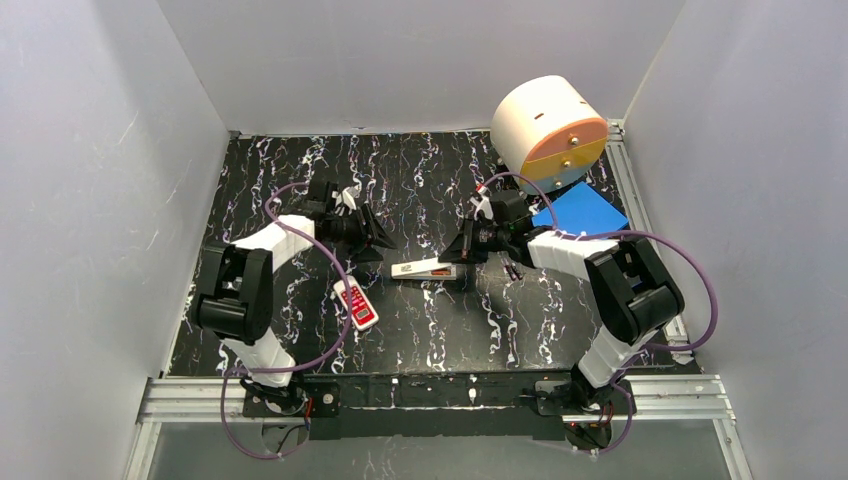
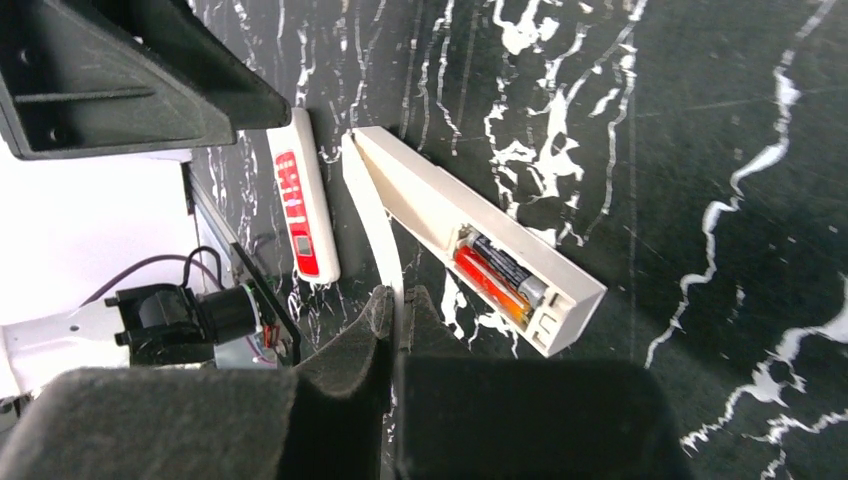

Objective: Load the batteries into the remote control

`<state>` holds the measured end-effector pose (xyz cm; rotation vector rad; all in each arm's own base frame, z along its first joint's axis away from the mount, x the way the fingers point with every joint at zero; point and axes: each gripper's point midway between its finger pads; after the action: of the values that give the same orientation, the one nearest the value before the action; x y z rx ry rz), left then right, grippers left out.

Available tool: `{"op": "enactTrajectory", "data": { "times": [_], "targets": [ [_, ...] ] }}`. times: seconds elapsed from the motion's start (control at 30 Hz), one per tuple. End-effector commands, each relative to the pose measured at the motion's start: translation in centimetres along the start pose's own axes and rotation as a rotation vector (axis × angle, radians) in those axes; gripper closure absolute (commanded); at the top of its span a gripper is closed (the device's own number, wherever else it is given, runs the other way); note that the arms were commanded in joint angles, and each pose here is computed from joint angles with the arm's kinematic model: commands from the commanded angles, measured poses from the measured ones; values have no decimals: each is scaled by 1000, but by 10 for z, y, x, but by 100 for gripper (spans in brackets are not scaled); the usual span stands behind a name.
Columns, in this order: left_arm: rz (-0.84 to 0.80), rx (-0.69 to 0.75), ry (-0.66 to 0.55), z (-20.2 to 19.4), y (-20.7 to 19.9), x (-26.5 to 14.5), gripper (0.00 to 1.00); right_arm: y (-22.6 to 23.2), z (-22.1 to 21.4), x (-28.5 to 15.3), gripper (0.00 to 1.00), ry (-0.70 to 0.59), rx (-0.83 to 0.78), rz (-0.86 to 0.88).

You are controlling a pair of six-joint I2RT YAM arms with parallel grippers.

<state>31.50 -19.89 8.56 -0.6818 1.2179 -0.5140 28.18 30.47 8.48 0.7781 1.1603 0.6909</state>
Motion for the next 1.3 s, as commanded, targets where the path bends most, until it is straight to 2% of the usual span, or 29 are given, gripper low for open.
{"op": "enactTrajectory", "data": {
  "times": [0.0,0.67,1.0,1.27],
  "targets": [
    [-10,-11,51,-14,7,4,49,-24,10,-8,99,-49,25,-113],
    [-1,-29,104,-23,20,15,51,-57,0,-5,99,-58,211,-208],
    [-36,-29,152,-27,20,23,54,-78,-7,-14,99,-17,161,-336],
    [-97,-4,193,-30,10,32,55,-80,-7,-14,99,-7,156,-355]
  ]
}}
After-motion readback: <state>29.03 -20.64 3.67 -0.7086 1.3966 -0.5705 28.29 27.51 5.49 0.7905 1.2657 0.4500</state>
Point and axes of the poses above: each gripper's point midway between its finger pads, its own x axis out along the fingers, its own y axis along the line the jaws close on, z = x × y, and after that the axes turned 9 degrees about x, right-handed
